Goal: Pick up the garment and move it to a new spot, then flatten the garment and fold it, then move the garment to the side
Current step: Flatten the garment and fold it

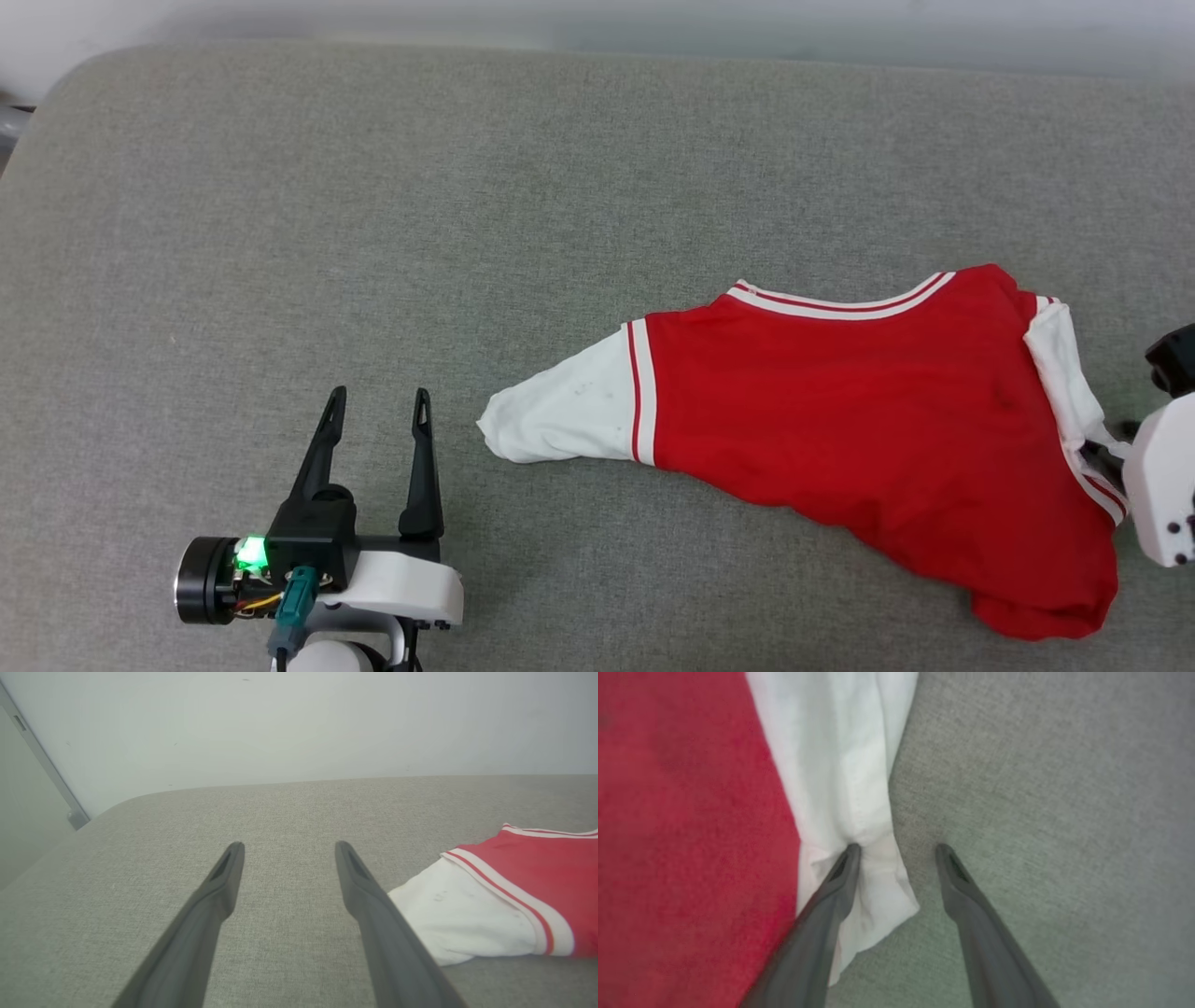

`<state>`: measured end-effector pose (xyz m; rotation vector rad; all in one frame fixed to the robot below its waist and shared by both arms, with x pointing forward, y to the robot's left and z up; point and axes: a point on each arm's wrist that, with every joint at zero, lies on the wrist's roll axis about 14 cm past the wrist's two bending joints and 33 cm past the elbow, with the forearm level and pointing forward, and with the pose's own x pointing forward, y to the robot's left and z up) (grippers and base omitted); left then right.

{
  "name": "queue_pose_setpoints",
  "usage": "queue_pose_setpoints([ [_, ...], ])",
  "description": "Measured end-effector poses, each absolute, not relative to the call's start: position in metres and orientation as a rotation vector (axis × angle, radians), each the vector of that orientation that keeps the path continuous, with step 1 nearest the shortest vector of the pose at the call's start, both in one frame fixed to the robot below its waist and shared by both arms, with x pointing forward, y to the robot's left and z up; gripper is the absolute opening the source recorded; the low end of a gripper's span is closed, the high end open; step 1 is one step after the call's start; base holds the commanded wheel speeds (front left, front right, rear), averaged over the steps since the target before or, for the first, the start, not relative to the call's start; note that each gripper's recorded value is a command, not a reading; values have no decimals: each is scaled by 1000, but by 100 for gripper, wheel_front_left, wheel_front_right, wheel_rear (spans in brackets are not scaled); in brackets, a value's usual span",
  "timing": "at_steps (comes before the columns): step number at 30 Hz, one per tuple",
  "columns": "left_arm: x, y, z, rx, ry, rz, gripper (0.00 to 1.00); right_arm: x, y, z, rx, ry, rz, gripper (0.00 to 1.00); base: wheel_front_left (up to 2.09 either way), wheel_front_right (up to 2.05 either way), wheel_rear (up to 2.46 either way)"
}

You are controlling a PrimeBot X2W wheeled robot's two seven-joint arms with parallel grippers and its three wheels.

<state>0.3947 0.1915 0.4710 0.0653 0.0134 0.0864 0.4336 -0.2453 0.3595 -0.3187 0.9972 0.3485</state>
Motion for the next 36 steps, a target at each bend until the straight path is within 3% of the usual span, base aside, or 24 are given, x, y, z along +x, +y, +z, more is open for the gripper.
queue_pose_setpoints([
  [9,389,186,479,57,-8,74,100,446,-235,405,-87,713,304,0,0,0,0],
  [17,385,175,487,48,-31,40,100,433,-284,434,145,495,86,0,0,0,0],
  [20,382,173,487,47,-29,33,100,419,-315,426,210,482,-36,0,0,0,0],
  [28,375,176,485,49,-21,37,100,357,-360,365,202,668,-255,0,0,0,0],
  [29,372,176,484,49,-17,39,100,357,-360,367,202,650,-262,100,0,0,0],
  [36,368,176,495,48,-49,18,100,375,-370,415,99,388,-259,100,0,0,0],
])
